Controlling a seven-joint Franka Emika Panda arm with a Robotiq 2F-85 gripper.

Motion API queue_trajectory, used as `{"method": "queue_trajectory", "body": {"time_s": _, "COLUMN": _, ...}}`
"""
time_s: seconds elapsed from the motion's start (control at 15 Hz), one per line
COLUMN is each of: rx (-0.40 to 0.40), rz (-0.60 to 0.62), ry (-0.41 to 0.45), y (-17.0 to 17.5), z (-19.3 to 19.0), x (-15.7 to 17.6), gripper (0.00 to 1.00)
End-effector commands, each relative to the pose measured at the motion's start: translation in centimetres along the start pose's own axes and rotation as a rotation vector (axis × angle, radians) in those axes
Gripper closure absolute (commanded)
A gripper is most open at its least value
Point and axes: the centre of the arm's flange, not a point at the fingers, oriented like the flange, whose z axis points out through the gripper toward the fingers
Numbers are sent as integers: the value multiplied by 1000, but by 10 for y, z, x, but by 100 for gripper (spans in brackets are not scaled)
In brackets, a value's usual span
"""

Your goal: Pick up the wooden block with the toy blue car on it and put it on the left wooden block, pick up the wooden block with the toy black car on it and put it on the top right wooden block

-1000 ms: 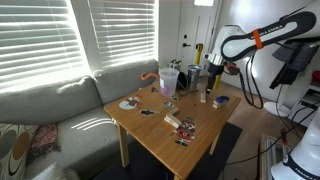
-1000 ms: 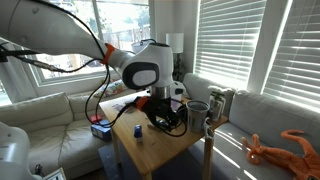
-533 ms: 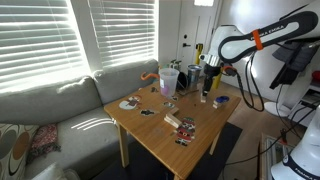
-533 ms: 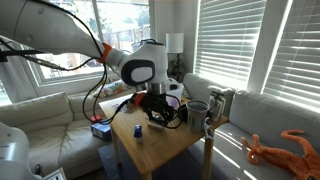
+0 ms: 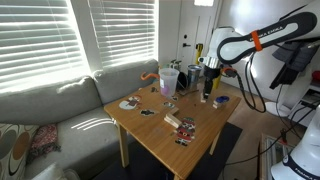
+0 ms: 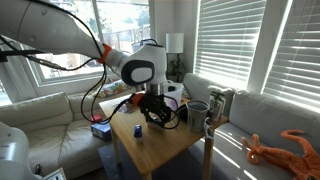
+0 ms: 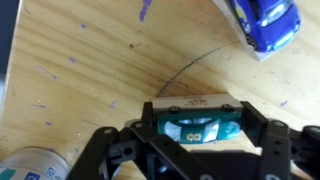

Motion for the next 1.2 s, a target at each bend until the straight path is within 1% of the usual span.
{"method": "queue_trajectory", "body": {"time_s": 0.0, "rx": -7, "rz": 14, "ry": -9, "y": -2, "z": -5, "x": 6, "gripper": 41}}
{"method": "queue_trajectory", "body": {"time_s": 1.13, "rx": -53, "rz": 70, "ry": -18, "y": -5, "z": 3, "x": 12, "gripper": 41}}
